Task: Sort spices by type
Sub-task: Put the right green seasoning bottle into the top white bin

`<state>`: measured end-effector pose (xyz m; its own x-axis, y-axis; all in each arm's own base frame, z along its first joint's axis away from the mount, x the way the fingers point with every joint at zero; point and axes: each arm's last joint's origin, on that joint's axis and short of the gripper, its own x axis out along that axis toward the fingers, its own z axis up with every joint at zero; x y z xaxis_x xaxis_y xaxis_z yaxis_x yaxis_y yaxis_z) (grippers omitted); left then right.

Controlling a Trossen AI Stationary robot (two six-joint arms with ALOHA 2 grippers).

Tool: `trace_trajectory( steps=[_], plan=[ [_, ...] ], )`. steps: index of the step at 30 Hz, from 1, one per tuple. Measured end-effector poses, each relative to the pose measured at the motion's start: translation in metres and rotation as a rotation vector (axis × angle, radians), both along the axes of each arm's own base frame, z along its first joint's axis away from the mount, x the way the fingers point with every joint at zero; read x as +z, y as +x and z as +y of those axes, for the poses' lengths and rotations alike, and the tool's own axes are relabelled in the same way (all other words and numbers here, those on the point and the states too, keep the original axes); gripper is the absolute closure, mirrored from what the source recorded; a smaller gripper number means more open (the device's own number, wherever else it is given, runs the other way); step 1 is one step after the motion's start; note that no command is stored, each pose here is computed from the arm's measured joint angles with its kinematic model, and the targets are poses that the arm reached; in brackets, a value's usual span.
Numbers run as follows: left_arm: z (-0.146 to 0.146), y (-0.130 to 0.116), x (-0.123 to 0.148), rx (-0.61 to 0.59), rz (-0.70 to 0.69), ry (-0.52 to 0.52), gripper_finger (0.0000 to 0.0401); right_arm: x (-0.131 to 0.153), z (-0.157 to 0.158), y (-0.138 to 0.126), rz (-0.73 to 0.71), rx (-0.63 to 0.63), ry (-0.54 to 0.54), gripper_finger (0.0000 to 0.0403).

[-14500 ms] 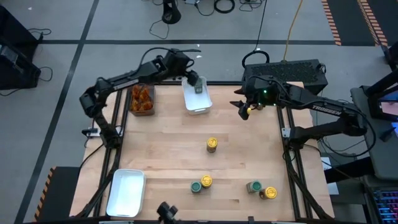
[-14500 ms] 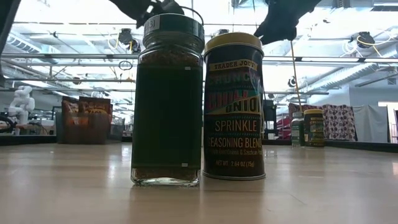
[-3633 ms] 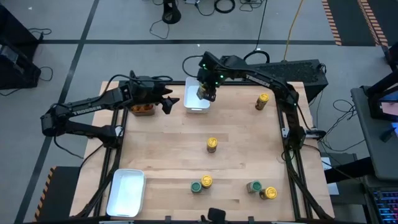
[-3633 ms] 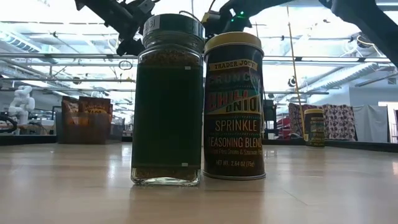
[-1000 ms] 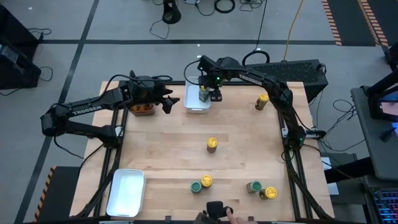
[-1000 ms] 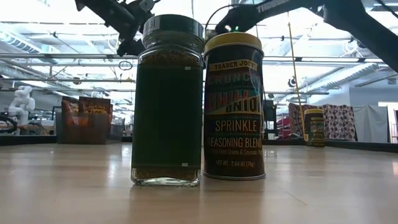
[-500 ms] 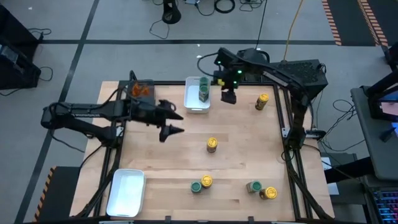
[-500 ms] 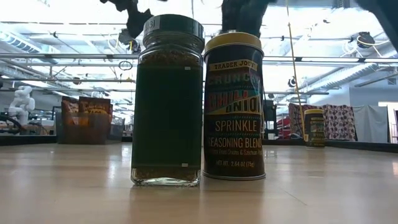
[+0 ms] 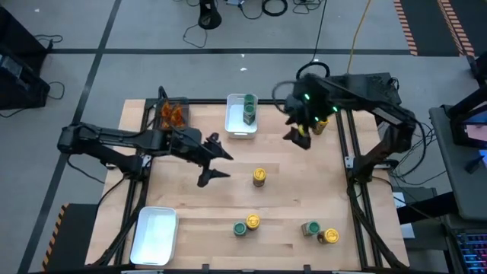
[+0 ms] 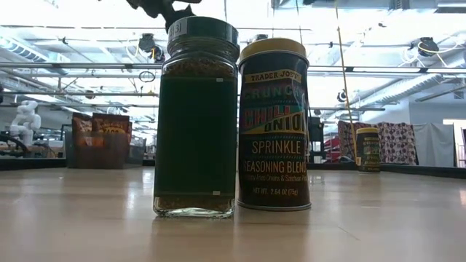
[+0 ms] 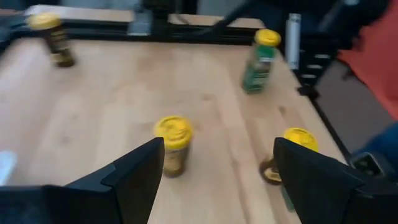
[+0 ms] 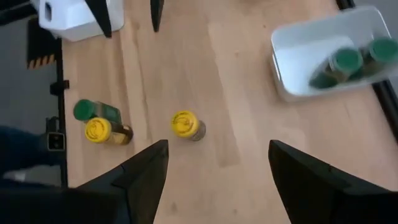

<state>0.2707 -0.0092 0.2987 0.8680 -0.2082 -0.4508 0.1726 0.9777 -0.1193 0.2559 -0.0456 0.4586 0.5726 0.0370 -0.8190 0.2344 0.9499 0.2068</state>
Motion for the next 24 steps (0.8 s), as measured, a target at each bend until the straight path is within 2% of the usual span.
trace_trajectory(
  steps=[5,9,14,19,24],
  plan=[
    [-0.004,0.014,-0.010,-0.135,-0.005,-0.053,0.0095,0.004,0.045,-0.017,0.070,-0.129,0.014,0.0144],
    [-0.008,0.018,-0.011,-0.162,-0.023,-0.086,0.0095,0.002,0.085,-0.025,0.057,-0.088,0.053,0.0144],
    [-0.016,0.023,0.004,-0.115,-0.096,-0.125,0.0095,-0.017,0.127,-0.036,0.114,-0.044,0.005,0.0145],
    [-0.033,0.030,0.026,-0.003,-0.152,-0.097,0.0095,-0.047,0.164,-0.057,0.190,0.021,0.016,0.0145],
    [-0.056,0.047,0.031,0.025,-0.136,-0.139,0.0096,-0.079,0.202,-0.075,0.138,0.134,0.025,0.0145]
  ],
)
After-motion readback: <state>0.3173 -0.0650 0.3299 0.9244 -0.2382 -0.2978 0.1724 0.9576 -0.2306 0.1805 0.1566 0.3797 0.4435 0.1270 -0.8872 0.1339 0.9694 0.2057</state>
